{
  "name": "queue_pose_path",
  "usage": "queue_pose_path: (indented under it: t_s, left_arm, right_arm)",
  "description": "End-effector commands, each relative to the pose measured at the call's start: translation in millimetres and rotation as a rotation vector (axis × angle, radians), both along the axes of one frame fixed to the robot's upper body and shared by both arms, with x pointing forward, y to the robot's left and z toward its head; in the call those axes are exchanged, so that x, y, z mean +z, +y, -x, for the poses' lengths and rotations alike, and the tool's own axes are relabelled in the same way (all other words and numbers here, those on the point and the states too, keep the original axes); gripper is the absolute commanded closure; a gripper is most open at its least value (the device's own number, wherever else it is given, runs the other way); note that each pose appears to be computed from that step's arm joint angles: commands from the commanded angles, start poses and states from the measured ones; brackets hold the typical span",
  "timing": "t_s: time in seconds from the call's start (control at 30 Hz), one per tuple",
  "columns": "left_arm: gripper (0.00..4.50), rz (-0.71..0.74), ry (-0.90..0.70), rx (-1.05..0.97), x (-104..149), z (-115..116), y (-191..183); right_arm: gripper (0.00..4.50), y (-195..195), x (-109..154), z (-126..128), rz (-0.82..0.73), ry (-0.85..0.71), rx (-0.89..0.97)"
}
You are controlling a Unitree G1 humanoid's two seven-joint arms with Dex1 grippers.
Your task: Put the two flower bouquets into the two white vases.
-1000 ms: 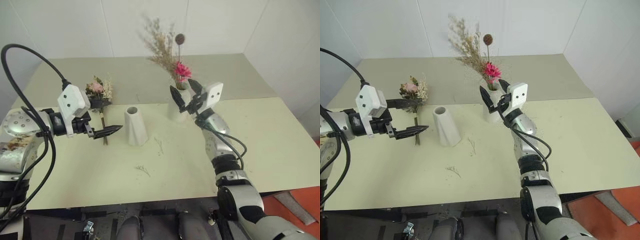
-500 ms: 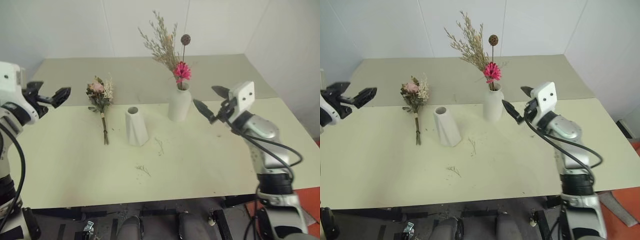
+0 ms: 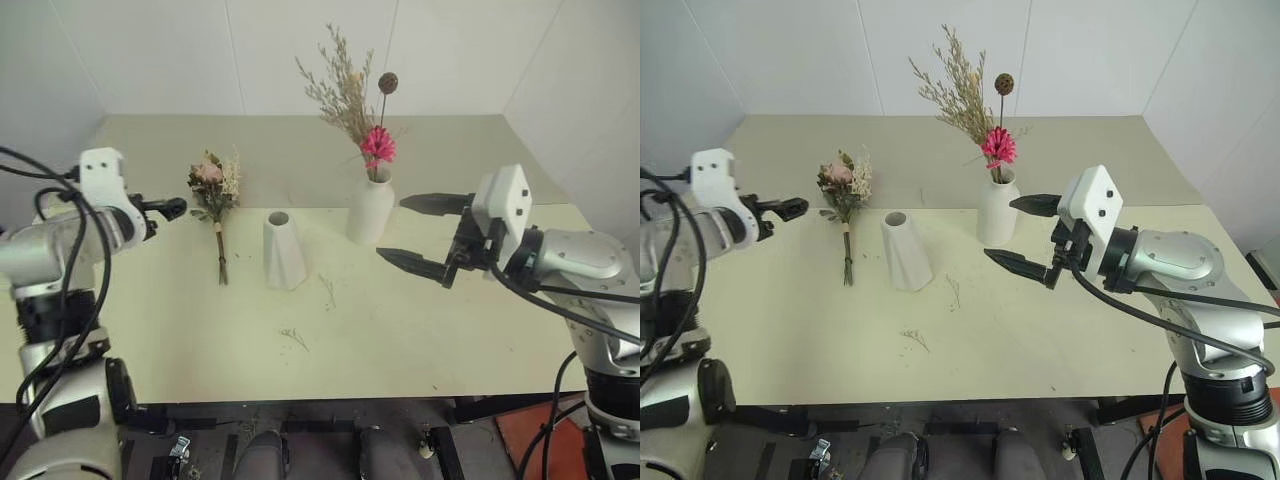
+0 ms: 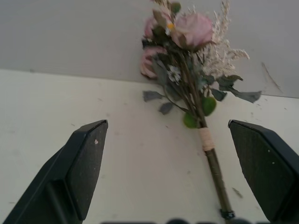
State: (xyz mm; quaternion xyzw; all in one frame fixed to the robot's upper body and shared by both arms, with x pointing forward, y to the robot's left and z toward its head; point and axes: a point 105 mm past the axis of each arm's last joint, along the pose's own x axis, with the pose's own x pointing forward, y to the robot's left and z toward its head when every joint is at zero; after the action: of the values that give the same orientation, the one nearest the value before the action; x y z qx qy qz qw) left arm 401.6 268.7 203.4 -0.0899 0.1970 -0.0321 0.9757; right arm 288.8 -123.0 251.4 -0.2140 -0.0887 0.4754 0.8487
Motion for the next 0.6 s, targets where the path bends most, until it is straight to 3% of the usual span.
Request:
queue_pose_path:
  t_s: [0.03, 0.27, 0.57, 0.6]
  left_arm:
    - [0.0, -0.015, 0.032, -0.047, -3.4, -12.4, -12.9]
    - [0.0, -0.011, 0.1, -0.074, -27.1, -34.4, -29.6]
    - [0.0, 0.096, 0.087, -0.108, -28.6, -50.1, -46.6]
    - [0.18, 0.11, 0.095, -0.118, -30.3, -50.1, -48.7]
  right_arm:
    - [0.03, -5.4, 11.1, 2.7, -0.013, -0.053, -0.065]
    - [0.03, -5.3, 18.0, 10.4, -0.018, -0.062, -0.086]
    - [0.03, -6.3, 22.3, 22.3, 0.006, -0.054, -0.047]
    - [0.01, -6.6, 22.2, 22.4, 0.008, -0.055, -0.049]
